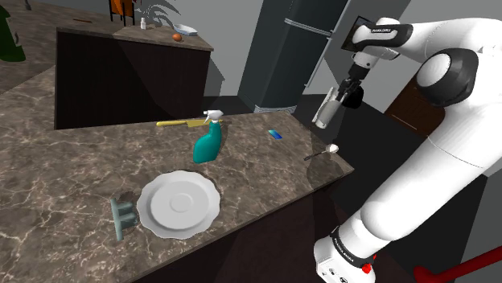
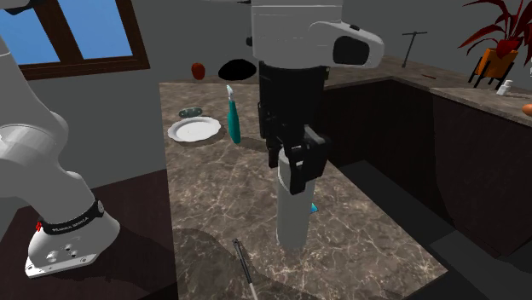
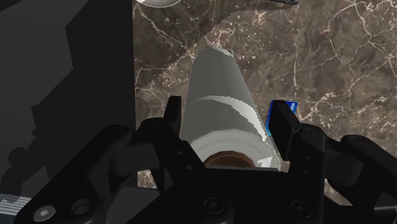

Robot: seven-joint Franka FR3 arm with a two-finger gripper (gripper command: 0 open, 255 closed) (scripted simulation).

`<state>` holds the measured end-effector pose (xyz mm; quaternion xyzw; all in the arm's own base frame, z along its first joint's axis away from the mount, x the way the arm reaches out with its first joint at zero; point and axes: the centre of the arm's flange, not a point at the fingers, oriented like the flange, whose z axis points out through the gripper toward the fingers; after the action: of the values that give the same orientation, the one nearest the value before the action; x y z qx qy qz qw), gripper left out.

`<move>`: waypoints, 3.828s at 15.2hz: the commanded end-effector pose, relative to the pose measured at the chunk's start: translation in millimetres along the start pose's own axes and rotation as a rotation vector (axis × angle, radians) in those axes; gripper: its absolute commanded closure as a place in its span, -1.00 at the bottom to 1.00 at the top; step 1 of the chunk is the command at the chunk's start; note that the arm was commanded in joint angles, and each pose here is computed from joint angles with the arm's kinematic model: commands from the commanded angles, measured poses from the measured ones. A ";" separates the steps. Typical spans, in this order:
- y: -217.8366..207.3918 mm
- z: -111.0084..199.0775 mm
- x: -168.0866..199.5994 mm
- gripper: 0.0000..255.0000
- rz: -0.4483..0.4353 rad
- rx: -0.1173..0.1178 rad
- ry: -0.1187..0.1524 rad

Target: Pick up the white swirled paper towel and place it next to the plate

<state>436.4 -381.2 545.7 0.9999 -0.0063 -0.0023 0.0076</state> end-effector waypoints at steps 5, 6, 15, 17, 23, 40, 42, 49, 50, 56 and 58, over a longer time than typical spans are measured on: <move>0.3 -32.9 -0.5 1.00 0.000 0.000 0.000; 0.4 -38.2 -0.5 1.00 0.000 0.000 0.000; 1.1 -85.7 -0.7 1.00 0.000 0.000 0.000; 1.3 -96.3 -0.8 1.00 0.000 0.000 0.000; 1.8 -128.0 -0.9 1.00 0.000 0.000 0.000; -168.6 -91.4 48.3 1.00 0.000 0.000 0.000; -193.0 -84.1 55.4 1.00 0.000 0.000 0.000; -278.3 -58.6 80.0 1.00 0.000 0.000 0.000; -290.4 -54.9 83.5 1.00 0.000 0.000 0.000; -363.6 -33.0 104.7 1.00 0.000 0.000 0.000; -387.9 -25.8 111.7 1.00 0.000 0.000 0.000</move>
<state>548.2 -5.9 570.2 1.0000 -0.0057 -0.0028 0.0077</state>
